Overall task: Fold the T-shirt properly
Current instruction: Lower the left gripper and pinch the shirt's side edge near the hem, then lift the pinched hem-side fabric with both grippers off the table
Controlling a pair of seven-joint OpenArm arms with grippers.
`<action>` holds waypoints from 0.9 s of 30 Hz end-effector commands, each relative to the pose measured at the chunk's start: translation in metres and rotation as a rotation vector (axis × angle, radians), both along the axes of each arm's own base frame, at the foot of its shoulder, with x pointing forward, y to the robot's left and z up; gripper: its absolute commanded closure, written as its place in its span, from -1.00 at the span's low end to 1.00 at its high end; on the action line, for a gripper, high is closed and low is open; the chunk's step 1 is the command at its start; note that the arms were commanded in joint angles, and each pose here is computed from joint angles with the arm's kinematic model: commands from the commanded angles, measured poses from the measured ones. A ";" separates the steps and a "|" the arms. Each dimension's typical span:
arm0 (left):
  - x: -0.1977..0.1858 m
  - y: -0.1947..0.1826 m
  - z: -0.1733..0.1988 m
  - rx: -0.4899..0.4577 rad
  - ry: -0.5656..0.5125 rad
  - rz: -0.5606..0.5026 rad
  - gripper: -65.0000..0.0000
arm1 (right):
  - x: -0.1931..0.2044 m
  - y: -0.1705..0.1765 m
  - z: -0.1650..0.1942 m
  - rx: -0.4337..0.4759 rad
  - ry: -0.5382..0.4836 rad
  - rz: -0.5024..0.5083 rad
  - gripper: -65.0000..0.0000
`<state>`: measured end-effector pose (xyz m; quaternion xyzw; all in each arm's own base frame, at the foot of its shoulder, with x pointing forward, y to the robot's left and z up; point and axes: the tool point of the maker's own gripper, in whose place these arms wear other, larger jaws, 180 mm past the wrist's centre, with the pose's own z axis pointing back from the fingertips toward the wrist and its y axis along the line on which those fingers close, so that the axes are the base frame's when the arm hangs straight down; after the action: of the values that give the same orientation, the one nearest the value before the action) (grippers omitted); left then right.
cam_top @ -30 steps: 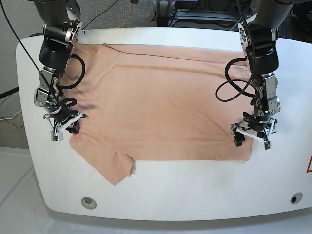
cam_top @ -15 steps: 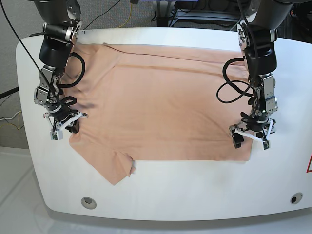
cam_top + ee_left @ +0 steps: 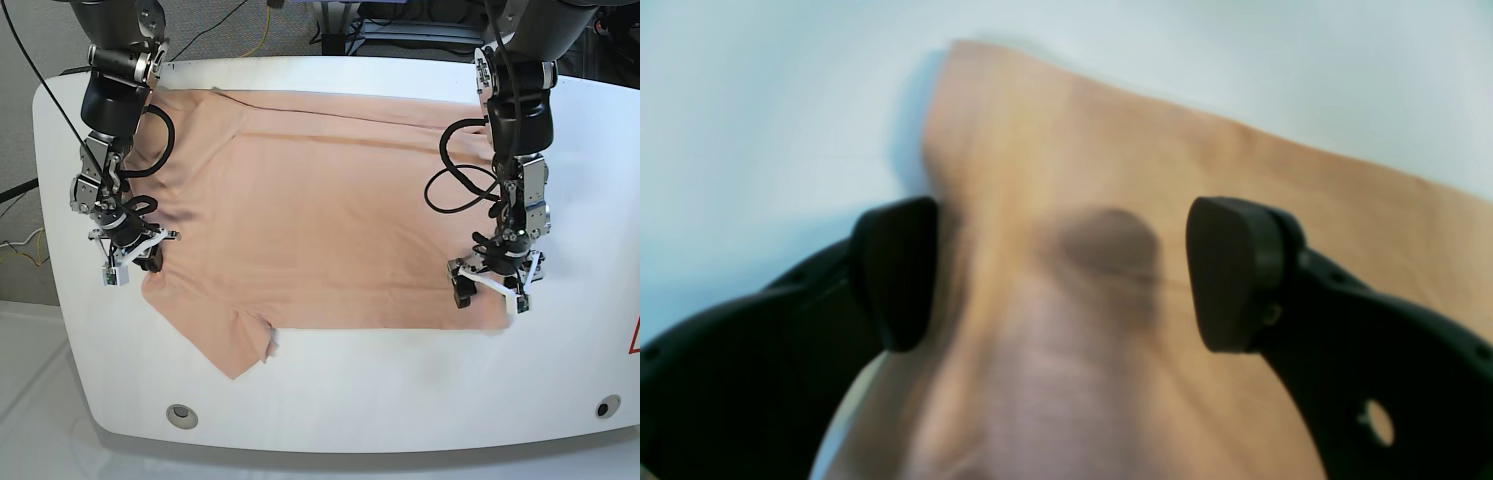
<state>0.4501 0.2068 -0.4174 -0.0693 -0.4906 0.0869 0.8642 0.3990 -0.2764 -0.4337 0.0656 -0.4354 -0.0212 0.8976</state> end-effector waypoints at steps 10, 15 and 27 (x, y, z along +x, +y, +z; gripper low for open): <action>-0.001 -0.013 0.010 0.021 -0.011 -0.058 0.22 | -0.009 -0.007 -0.009 -0.039 0.073 0.007 0.98; 0.001 -0.010 0.017 0.030 -0.030 -0.055 0.91 | -0.009 -0.007 -0.008 -0.039 0.072 0.007 0.98; 0.004 0.004 0.032 0.069 -0.042 -0.057 0.88 | -0.008 -0.007 -0.008 -0.039 0.070 0.007 0.98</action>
<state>0.4354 0.2072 -0.4150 -0.0576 -0.4704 0.0484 0.8793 0.3989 -0.2762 -0.4338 0.0656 -0.4353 -0.0211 0.8976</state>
